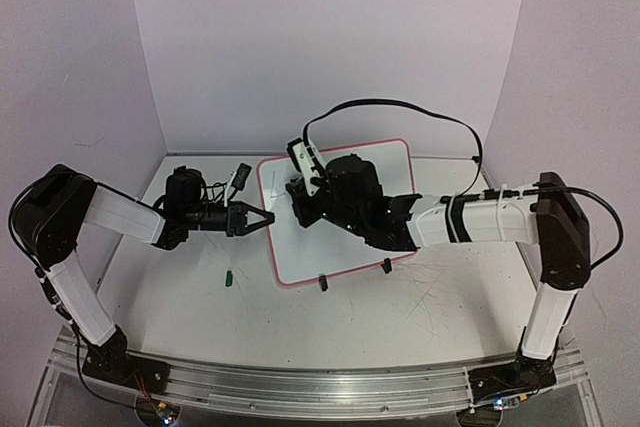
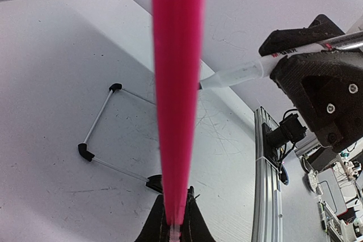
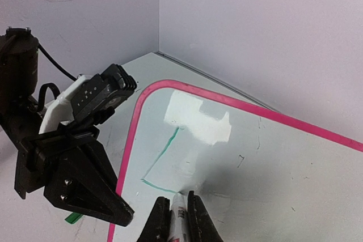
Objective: Write a sentence on the whiteboard
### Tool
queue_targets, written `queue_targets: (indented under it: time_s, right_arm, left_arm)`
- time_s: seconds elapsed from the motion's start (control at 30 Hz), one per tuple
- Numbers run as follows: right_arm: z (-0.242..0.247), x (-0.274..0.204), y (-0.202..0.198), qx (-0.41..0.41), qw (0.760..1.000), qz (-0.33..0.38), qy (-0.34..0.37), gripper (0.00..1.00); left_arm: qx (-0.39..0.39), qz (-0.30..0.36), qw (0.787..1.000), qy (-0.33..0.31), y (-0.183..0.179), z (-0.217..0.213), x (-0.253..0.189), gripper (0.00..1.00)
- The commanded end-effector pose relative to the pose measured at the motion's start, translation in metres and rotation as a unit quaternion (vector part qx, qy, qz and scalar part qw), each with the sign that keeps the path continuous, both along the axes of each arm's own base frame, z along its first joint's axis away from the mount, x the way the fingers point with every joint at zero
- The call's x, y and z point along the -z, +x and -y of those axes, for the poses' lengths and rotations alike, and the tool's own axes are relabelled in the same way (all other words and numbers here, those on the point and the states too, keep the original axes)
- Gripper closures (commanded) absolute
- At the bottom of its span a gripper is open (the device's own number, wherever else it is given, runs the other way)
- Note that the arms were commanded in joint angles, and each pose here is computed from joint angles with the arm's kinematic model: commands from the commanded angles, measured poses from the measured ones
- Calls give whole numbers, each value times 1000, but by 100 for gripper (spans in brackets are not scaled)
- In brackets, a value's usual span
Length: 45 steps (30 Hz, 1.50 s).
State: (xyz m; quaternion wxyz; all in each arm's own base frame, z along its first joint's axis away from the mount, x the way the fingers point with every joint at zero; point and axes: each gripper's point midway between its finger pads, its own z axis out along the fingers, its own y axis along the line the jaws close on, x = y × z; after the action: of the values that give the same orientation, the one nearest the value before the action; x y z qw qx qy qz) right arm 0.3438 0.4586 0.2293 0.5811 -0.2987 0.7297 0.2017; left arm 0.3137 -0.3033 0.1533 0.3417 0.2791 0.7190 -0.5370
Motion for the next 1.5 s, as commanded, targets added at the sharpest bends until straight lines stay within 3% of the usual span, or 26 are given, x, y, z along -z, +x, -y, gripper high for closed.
queue_targets:
  time_s: [0.0, 0.17, 0.23, 0.67, 1.0, 1.47]
  right_arm:
    - [14, -24, 8, 19, 999, 15, 30, 100]
    - [30, -68, -24, -39, 992, 24, 121, 100]
    - [34, -69, -15, -51, 989, -3, 141, 100]
    - [10, -54, 3, -60, 993, 8, 103, 100]
    - [27, -50, 19, 8, 995, 15, 96, 100]
    - [21, -46, 25, 11, 996, 13, 89, 100]
  left_arm:
    - [1, 31, 999, -11, 10, 2, -16, 100]
    - [2, 31, 999, -12, 8, 1, -18, 100]
    - [2, 31, 999, -13, 8, 2, -19, 100]
    - [4, 29, 999, -13, 9, 3, -18, 100]
    - [6, 28, 1000, -12, 9, 3, -16, 100]
    - [6, 30, 999, -14, 9, 3, -19, 100]
